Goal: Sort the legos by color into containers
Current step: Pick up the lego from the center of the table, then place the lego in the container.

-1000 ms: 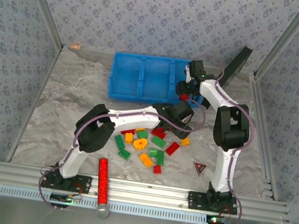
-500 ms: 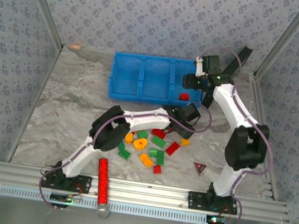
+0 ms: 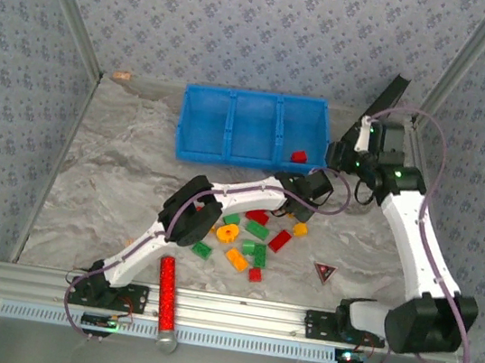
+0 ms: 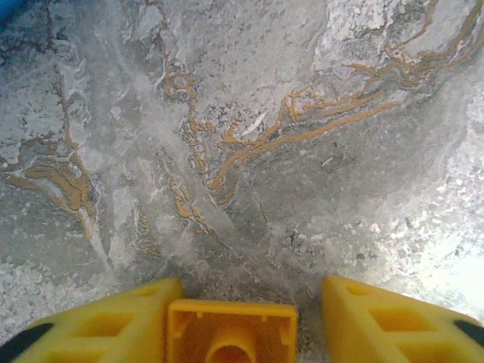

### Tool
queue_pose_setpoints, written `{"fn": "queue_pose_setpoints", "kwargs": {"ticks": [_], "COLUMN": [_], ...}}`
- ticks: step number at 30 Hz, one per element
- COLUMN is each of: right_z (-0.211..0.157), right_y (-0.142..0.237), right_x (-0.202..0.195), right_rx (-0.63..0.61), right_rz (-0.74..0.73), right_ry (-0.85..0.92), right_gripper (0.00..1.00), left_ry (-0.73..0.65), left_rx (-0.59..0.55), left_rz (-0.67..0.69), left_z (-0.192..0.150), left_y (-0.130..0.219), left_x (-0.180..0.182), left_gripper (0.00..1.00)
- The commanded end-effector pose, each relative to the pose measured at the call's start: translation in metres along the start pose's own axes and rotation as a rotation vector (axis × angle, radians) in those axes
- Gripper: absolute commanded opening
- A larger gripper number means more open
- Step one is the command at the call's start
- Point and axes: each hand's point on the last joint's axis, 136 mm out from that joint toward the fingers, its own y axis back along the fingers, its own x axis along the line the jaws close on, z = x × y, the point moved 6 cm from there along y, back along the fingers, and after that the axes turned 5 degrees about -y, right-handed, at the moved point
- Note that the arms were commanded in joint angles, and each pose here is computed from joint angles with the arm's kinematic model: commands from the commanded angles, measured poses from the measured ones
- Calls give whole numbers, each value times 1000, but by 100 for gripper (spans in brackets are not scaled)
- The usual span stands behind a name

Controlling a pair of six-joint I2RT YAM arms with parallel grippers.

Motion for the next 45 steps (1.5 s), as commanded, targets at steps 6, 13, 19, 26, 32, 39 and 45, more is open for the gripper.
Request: {"fn": "queue_pose_setpoints", "kwargs": {"ticks": [6,13,19,26,32,39,45], "right_z": [-66,-116,-163,-213,-230,-238,-242], "right_y": [34,63,70,48,23,-6,-21], "right_x": [-11,-4,1,13,41,89,113], "right_rx": [79,78,152,247,298,362,410], "right_rz": [-8,98,157,172,152,149,128], "right_ry": [-129,-152,-203,-223,-137,-29,24], "right_gripper": [66,63,63,62,62,63,63], "left_ry": [2,43,85,124,221,321,355], "left_rx": [77,-61,-176,-290,-322,-285,-178], "left_rz": [43,14,8,77,157,170,149], "left_z": [-20,29,62,90,98,100,89], "left_y": [-8,38,89,140,152,114,62], "left_x": [13,38,70,122,183,224,231], "left_gripper": [30,23,22,22,22,21,21]}}
